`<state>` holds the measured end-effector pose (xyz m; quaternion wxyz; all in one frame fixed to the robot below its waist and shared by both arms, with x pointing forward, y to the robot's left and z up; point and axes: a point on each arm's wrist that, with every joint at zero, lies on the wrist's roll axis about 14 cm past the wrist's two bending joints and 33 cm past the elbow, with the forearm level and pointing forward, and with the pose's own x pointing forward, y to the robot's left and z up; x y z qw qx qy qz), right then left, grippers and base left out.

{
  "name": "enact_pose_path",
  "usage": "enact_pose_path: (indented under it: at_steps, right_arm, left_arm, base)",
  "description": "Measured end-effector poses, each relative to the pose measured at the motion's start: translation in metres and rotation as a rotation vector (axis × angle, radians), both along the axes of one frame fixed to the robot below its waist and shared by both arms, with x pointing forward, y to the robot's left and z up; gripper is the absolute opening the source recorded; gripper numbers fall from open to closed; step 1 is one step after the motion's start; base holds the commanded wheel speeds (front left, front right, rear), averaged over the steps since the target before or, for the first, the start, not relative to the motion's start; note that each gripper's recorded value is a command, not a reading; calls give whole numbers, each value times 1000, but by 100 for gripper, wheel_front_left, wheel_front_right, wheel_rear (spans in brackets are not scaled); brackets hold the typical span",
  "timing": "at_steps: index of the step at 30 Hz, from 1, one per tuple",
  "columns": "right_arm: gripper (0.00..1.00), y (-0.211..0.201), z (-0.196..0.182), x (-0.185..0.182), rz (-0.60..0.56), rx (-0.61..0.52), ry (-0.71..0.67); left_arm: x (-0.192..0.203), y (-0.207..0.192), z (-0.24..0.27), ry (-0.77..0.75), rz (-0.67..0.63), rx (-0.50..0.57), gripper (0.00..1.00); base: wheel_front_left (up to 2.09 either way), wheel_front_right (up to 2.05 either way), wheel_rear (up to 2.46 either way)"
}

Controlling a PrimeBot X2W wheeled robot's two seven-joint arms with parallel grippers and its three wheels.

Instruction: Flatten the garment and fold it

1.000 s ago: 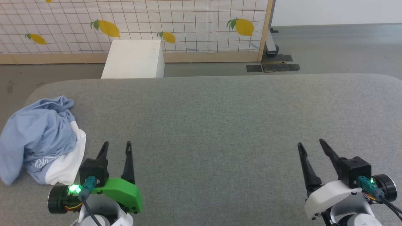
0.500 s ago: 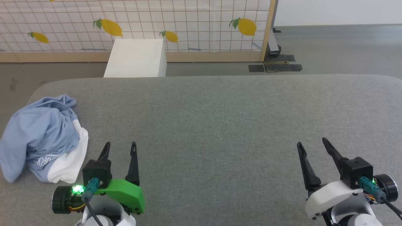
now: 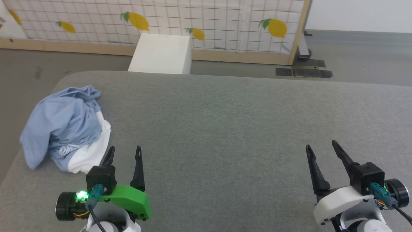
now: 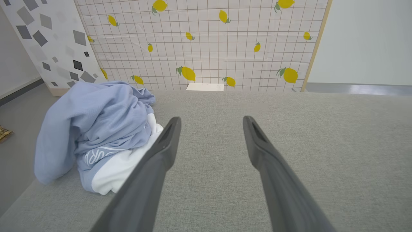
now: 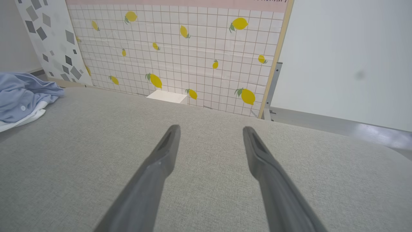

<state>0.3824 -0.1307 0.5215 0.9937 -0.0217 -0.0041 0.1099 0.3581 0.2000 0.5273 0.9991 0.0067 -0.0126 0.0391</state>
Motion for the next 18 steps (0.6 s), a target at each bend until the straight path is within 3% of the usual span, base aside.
enact_pose_path:
  at_steps: [18]
  right_arm:
    - [100, 53, 0, 16, 151, 8, -14]
  left_arm:
    - [-34, 48, -1, -21, 171, -21, 100]
  base:
    - [0, 0, 0]
